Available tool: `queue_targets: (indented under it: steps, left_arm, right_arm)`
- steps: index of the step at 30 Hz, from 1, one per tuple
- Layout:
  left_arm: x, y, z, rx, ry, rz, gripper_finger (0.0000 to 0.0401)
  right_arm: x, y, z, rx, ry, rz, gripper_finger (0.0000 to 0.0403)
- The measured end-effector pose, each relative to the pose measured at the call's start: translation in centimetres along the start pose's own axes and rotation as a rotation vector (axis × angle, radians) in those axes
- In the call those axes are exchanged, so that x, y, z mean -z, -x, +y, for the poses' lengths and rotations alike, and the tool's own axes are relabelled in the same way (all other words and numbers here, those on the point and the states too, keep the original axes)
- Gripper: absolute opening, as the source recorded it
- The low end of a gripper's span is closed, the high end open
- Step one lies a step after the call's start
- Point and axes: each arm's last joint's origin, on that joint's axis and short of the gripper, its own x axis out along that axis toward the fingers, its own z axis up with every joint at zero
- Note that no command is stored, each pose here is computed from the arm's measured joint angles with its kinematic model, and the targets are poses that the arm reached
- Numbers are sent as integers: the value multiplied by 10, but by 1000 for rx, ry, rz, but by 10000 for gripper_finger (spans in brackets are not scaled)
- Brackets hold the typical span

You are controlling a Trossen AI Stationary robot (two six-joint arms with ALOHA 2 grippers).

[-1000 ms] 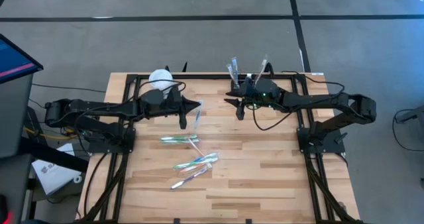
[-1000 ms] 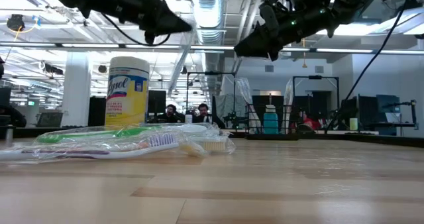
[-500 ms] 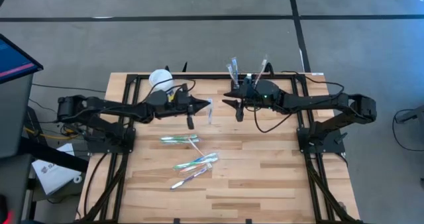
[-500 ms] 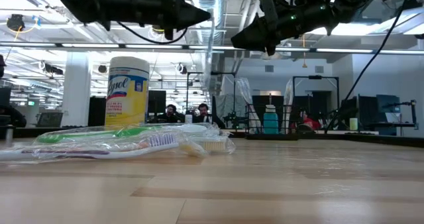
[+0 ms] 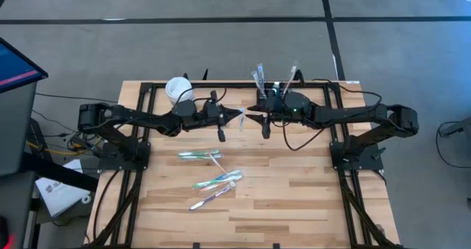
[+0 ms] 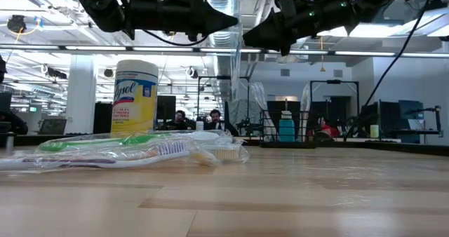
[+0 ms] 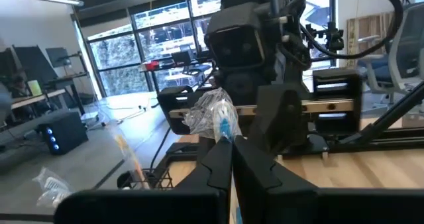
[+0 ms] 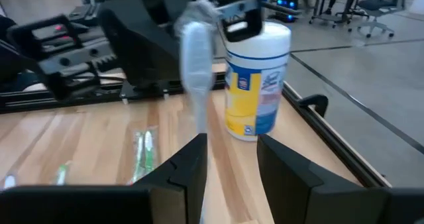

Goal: Pick & Place toothbrushing station
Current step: Put the blue toothbrush into the black mesh organizer

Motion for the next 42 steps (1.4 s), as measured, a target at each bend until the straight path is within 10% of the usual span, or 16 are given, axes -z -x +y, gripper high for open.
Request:
queue_targets:
  steps: [29, 42]
  left_arm:
    - [-10, 1, -1, 27, 0, -82, 1]
    - [-10, 0, -1, 24, 0, -91, 1]
  right_arm:
    - [-11, 0, 13, -44, 21, -111, 121]
    - [-11, 0, 13, -60, 27, -116, 42]
